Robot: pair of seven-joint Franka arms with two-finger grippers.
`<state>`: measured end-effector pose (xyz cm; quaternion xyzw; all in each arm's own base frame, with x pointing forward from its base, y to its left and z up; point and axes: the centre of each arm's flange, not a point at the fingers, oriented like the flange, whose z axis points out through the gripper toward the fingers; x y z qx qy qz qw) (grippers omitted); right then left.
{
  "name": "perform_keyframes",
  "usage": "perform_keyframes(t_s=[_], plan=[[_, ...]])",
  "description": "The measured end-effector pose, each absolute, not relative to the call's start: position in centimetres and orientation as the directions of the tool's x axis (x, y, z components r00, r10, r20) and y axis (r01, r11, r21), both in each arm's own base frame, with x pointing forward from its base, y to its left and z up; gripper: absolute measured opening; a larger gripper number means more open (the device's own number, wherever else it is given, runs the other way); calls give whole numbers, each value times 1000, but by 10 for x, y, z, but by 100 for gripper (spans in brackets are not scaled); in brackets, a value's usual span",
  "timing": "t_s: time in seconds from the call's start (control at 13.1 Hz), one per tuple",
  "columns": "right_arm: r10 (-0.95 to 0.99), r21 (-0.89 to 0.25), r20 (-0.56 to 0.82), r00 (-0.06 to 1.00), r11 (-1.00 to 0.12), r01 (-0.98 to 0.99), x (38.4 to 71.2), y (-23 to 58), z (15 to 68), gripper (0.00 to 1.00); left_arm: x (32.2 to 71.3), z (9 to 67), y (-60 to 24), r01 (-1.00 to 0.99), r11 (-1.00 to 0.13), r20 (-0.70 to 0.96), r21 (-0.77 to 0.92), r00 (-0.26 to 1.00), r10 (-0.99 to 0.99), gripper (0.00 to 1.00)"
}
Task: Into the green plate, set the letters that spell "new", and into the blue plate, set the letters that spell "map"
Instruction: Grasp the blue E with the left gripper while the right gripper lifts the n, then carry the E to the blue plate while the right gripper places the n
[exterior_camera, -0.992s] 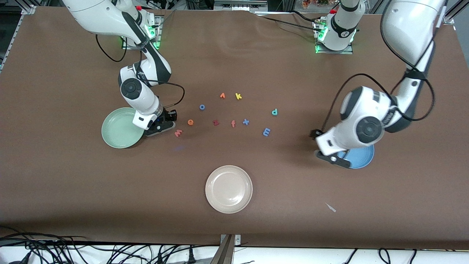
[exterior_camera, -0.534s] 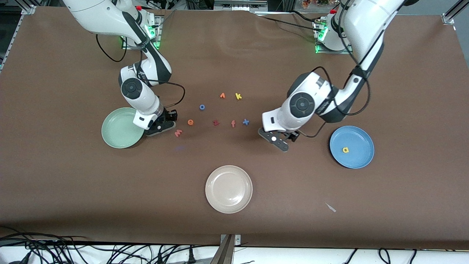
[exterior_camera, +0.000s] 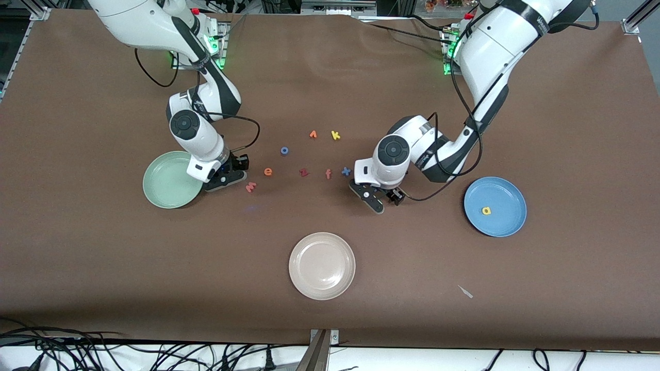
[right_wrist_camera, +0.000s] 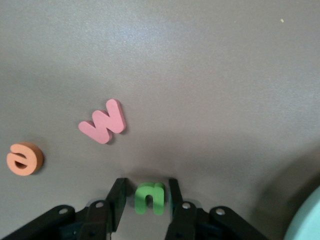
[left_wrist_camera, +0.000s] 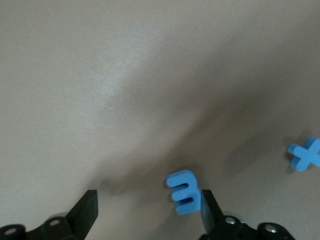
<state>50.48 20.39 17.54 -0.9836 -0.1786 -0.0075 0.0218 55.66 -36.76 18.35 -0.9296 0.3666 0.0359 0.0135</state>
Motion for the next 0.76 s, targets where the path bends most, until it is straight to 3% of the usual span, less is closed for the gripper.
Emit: perform_keyframes(t_s=[0.38,0.46,0.61,0.76], plan=[[348,-39,21,937,-936,349,505,202,175,40,548,183,-381,-613,-790,-77,-6,788,-611,99],[346,-38,21,938,-937,347,506,201,175,36,547,181,-381,-597,-802,-79,-6,800,-595,93],[346,-38,22,938,-937,346,506,201,175,32,541,176,-387,-553,-833,-85,-7,831,-550,68],[347,-37,24,938,-937,348,506,201,179,27,538,171,-392,-535,-845,-72,3,842,-534,49]])
